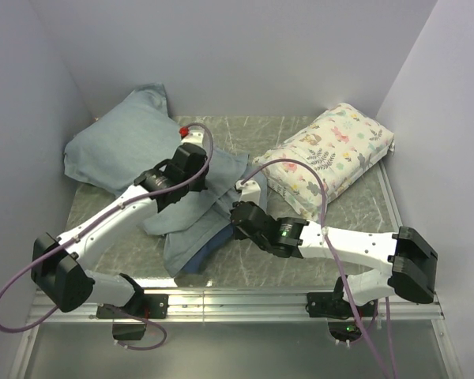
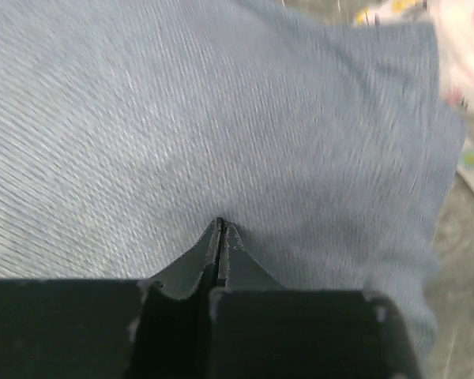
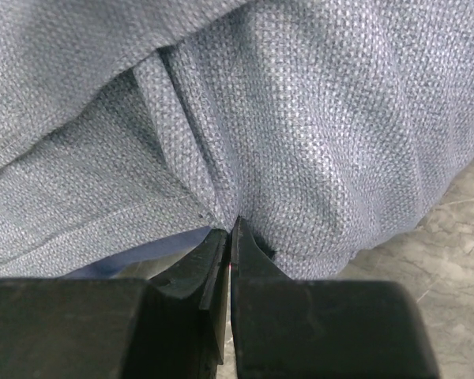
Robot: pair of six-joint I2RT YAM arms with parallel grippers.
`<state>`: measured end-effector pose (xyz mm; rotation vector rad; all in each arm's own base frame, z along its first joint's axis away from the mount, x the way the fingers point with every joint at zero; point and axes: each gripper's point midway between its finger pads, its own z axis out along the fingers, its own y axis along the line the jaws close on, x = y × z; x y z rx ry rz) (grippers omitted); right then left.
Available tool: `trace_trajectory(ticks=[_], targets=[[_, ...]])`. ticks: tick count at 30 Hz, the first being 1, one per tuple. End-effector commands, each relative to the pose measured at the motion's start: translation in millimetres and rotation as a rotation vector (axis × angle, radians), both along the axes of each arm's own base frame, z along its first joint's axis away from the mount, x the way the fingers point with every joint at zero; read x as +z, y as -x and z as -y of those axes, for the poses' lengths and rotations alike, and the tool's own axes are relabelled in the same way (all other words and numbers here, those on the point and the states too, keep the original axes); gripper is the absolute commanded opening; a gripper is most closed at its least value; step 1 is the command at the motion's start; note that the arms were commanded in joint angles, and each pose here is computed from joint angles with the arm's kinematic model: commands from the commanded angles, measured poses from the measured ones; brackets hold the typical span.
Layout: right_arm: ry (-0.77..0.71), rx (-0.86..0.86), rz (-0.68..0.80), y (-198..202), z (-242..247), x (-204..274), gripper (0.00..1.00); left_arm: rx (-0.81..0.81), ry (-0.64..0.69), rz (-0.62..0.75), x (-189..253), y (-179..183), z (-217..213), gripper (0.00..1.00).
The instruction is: Remove the pillowcase from the pillow
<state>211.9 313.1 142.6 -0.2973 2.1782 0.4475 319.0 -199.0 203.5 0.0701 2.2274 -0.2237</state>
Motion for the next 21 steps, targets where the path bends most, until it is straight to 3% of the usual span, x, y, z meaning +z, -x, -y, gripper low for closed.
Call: trace_trajectory(ticks=[1, 6, 9, 10, 13, 14, 17, 21], targets=[[0.000, -0.057, 0.019, -1.5, 19.0, 8.2, 0.00, 0.123, -0.012, 0.119, 43.4, -26.9, -14.5, 0.01], [0.009, -0.092, 0.026, 3.3, 42.0, 7.1, 0.00, 0.179, 0.015, 0.160, 68.1, -57.0, -26.6, 0.00], [0.001, -0.101, 0.019, 7.7, 49.7, 3.9, 0.00, 0.129, 0.045, 0.153, 77.7, -65.2, -23.0, 0.00], [0.001, -0.103, 0.018, 8.0, 51.4, 2.0, 0.00, 0.035, 0.106, 0.164, 85.6, -62.5, -3.2, 0.00], [-0.006, -0.105, 0.009, 8.7, 53.1, -3.7, 0.00, -0.073, 0.116, 0.143, 82.3, -47.5, 18.8, 0.32], [-0.002, -0.100, 0.002, 10.3, 52.9, -7.1, 0.00, -0.100, 0.080, 0.111, 73.9, -37.5, 25.3, 0.52], [-0.012, -0.086, -0.020, 15.1, 52.4, -15.3, 0.00, -0.170, -0.009, 0.051, 46.7, -15.7, 39.5, 0.69], [-0.012, -0.104, -0.035, 17.5, 58.3, -25.3, 0.00, -0.214, -0.048, 0.036, 35.7, 10.6, 42.5, 0.77]])
